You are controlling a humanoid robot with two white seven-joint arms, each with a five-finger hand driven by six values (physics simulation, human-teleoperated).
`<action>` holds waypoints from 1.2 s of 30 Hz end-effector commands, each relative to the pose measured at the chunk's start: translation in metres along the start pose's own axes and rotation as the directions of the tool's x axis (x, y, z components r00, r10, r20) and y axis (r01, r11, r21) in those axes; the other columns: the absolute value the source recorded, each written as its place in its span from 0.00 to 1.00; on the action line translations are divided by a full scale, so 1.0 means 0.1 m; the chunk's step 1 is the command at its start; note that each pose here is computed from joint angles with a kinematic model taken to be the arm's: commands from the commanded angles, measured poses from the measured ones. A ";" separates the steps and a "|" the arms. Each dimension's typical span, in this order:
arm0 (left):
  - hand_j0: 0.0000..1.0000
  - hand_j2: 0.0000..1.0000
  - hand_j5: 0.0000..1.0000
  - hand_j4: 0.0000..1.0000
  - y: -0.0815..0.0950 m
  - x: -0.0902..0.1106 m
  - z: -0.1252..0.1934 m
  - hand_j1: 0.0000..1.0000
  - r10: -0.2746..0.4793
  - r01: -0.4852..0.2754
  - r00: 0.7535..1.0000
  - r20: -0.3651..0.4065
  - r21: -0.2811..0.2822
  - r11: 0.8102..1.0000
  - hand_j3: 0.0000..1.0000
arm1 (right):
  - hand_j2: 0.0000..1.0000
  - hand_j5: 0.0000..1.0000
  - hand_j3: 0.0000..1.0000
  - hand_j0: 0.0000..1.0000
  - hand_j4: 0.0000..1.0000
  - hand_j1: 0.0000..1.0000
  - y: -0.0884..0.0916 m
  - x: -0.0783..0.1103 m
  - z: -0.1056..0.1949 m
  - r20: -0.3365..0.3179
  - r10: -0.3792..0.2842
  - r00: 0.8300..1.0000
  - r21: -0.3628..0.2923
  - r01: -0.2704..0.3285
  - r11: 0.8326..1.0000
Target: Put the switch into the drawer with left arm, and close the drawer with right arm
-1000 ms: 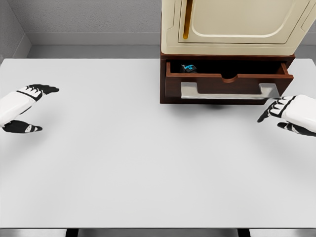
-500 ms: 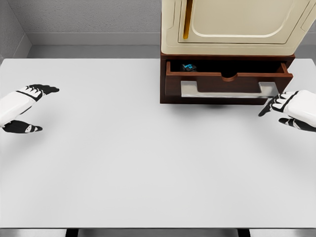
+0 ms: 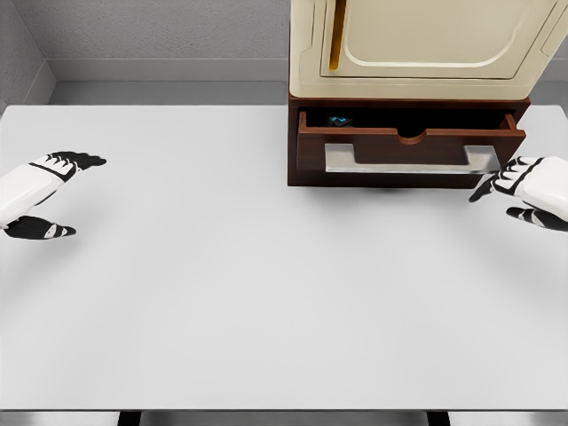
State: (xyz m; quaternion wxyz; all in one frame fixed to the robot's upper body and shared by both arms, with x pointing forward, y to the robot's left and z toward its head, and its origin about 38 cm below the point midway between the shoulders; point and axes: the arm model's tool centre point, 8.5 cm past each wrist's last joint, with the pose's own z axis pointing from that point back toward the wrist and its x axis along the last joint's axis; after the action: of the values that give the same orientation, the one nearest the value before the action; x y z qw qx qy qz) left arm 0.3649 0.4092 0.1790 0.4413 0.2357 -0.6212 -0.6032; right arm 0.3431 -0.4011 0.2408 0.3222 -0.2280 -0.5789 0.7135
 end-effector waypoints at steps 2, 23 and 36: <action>1.00 1.00 1.00 1.00 0.01 0.00 0.00 1.00 0.005 -0.005 1.000 0.000 0.005 1.000 1.00 | 0.67 0.67 0.67 0.67 0.67 0.67 0.00 0.00 0.00 -0.001 -0.002 1.000 0.000 0.002 1.000; 1.00 1.00 1.00 1.00 0.01 0.00 0.00 1.00 0.005 -0.005 1.000 0.000 0.005 1.000 1.00 | 0.69 0.69 0.69 0.69 0.69 0.69 0.06 0.20 0.10 0.060 0.038 0.998 0.125 -0.045 0.991; 1.00 1.00 1.00 1.00 0.00 -0.02 0.01 1.00 0.010 -0.010 1.000 -0.006 0.003 1.000 1.00 | 0.70 0.70 0.70 0.70 0.70 0.70 -0.12 0.19 0.06 0.063 0.057 0.996 0.068 -0.061 0.996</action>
State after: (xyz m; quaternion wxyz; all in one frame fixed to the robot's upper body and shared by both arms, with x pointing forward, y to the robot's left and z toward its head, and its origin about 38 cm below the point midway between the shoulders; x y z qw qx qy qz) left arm 0.3650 0.4110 0.1776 0.4446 0.2356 -0.6203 -0.6018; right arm 0.3284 -0.3889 0.2530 0.2897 -0.2119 -0.5548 0.7506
